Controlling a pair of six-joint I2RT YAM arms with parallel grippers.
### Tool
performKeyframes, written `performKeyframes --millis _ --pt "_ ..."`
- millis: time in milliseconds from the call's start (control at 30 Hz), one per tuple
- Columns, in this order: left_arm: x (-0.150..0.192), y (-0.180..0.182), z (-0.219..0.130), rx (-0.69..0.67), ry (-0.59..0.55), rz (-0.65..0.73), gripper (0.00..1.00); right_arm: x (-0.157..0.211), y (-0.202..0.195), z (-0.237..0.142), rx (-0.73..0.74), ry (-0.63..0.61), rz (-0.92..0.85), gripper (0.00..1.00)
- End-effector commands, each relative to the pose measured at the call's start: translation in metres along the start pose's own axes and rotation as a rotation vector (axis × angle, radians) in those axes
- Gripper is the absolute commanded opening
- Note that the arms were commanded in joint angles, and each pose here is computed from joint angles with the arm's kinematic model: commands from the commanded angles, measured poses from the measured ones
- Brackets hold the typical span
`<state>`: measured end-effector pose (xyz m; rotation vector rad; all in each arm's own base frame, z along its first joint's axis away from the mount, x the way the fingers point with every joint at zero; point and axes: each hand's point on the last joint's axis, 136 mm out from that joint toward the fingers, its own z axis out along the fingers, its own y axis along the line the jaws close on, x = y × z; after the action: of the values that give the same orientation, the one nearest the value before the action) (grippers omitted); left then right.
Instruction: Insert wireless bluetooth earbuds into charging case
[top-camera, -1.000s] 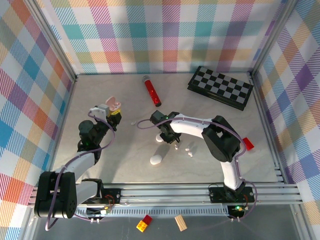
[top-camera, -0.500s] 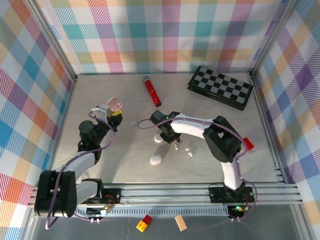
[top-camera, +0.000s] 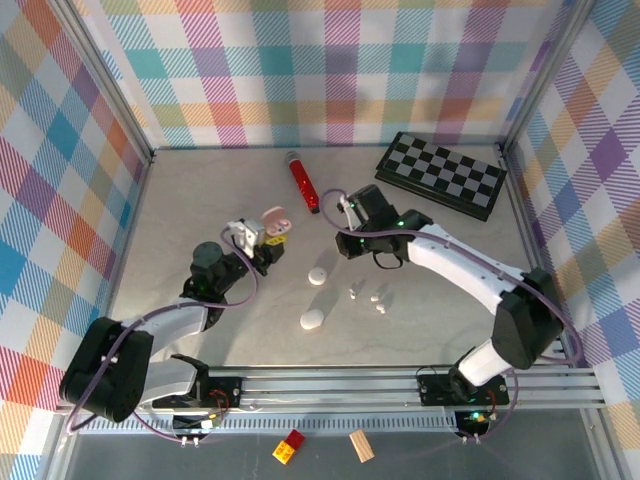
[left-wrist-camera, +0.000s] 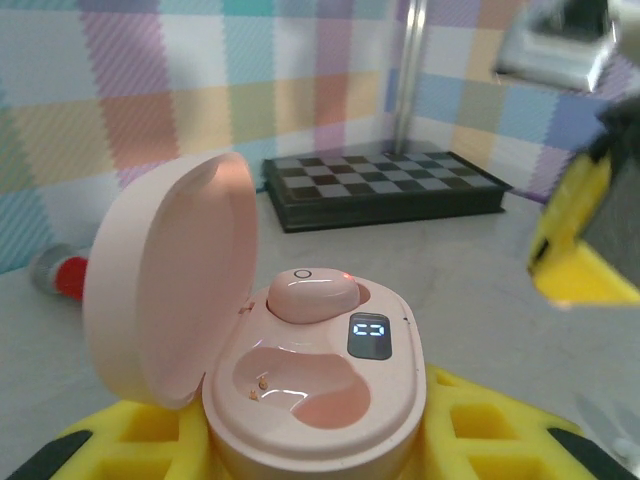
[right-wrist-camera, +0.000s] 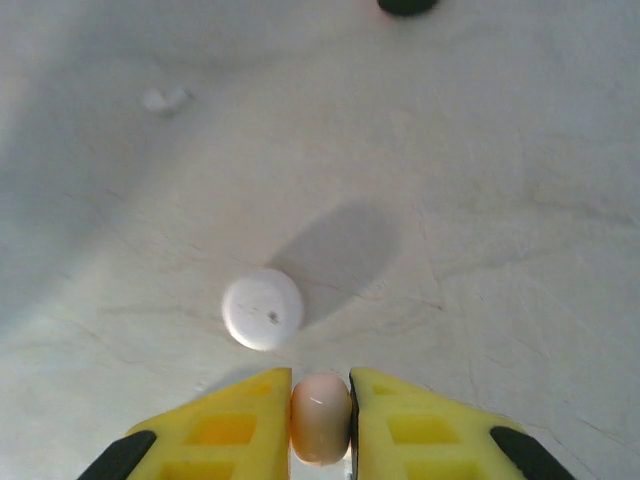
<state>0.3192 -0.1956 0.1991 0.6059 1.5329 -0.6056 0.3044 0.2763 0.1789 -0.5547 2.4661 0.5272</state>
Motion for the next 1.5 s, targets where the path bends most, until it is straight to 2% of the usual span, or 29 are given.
performKeyframes --millis 0,133,300,667,1467 --pt "-0.021 -0.009 0.014 0.003 -0.078 0.077 0.27 -0.018 0.038 -0.024 -0.193 -0.073 0.029 0.2" --pt "-0.019 -0.028 0.029 0.056 -0.082 0.098 0.27 -0.036 0.061 -0.046 -0.316 -0.145 0.042 0.2" --pt "-0.024 -0.046 0.04 0.115 -0.113 0.103 0.27 -0.051 0.089 -0.052 -0.48 -0.174 0.061 0.2" --pt "-0.021 -0.072 0.05 0.17 -0.094 0.123 0.27 -0.055 0.09 -0.04 -0.472 -0.156 0.035 0.2" --pt "-0.029 -0.081 0.049 0.204 -0.121 0.127 0.27 -0.056 0.087 -0.022 -0.485 -0.145 0.075 0.2"
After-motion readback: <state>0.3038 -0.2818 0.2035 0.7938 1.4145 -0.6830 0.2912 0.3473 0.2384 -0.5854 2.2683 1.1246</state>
